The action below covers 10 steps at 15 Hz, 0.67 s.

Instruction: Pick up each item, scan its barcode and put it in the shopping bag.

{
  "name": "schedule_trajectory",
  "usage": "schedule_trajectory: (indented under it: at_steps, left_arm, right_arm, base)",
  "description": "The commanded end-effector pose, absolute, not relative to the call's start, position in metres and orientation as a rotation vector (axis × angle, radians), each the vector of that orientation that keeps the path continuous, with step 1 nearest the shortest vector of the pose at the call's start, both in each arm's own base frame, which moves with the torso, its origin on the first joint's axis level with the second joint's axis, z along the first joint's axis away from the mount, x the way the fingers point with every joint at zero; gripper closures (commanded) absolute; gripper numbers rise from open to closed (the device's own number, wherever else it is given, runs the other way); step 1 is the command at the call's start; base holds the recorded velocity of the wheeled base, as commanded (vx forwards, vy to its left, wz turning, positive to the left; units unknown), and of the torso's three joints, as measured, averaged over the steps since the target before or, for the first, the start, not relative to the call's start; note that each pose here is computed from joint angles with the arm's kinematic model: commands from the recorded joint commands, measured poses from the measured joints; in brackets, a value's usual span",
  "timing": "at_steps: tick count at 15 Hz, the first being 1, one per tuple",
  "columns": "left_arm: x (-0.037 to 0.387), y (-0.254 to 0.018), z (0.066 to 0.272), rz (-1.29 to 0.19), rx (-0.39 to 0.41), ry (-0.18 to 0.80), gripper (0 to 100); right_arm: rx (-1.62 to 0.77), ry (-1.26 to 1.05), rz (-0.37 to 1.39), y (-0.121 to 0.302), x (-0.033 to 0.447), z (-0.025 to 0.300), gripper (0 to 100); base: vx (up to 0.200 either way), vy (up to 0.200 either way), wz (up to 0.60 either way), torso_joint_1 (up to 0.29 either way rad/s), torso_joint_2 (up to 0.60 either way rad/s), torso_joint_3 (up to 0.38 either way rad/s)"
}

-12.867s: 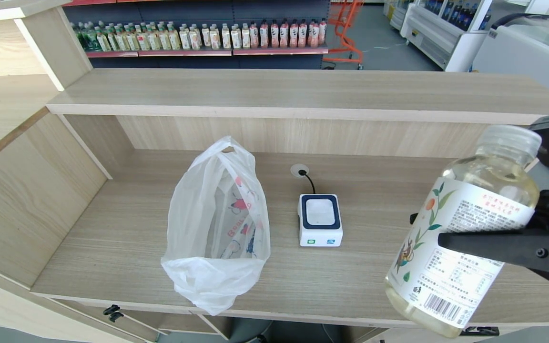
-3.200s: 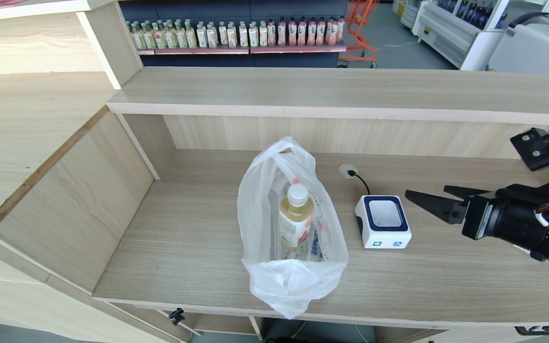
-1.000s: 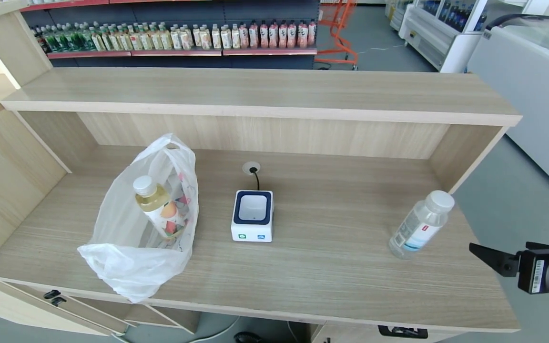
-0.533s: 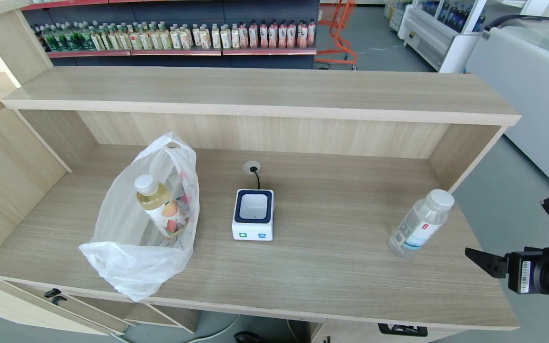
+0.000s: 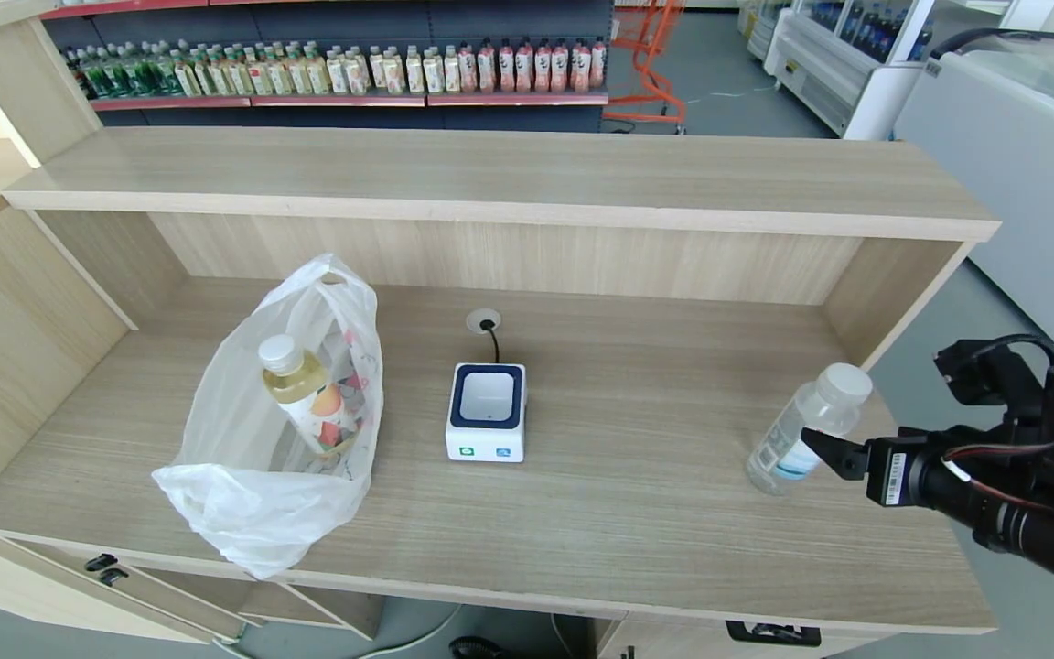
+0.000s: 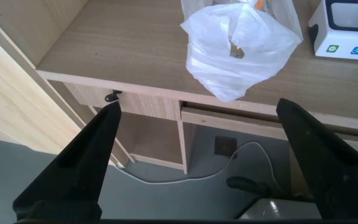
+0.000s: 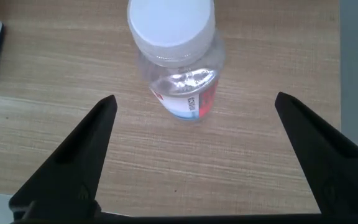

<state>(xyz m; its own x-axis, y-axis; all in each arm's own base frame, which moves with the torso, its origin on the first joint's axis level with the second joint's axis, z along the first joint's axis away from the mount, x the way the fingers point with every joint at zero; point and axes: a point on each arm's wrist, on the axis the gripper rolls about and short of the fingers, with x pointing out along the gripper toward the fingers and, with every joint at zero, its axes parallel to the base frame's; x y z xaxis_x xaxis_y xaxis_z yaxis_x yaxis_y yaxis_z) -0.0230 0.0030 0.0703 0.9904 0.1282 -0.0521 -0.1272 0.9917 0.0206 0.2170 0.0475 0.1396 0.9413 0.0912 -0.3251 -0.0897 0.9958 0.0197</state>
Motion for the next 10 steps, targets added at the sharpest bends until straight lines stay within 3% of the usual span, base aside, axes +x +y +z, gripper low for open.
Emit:
schedule_trajectory:
  at_steps: [1,10]
  left_arm:
    - [-0.023,0.003,0.07,0.128,0.017,0.053,0]
    - [-0.023,0.003,0.07,0.128,0.017,0.053,0]
  right_arm:
    - [-0.017,0.389,0.114,0.057,0.233,0.117,0]
    - [-0.01,0.324,0.134,0.068,0.258,0.099,0]
  base:
    - [0.0,0.0,0.0,0.0,0.0,0.0]
    - [0.0,0.0,0.0,0.0,0.0,0.0]
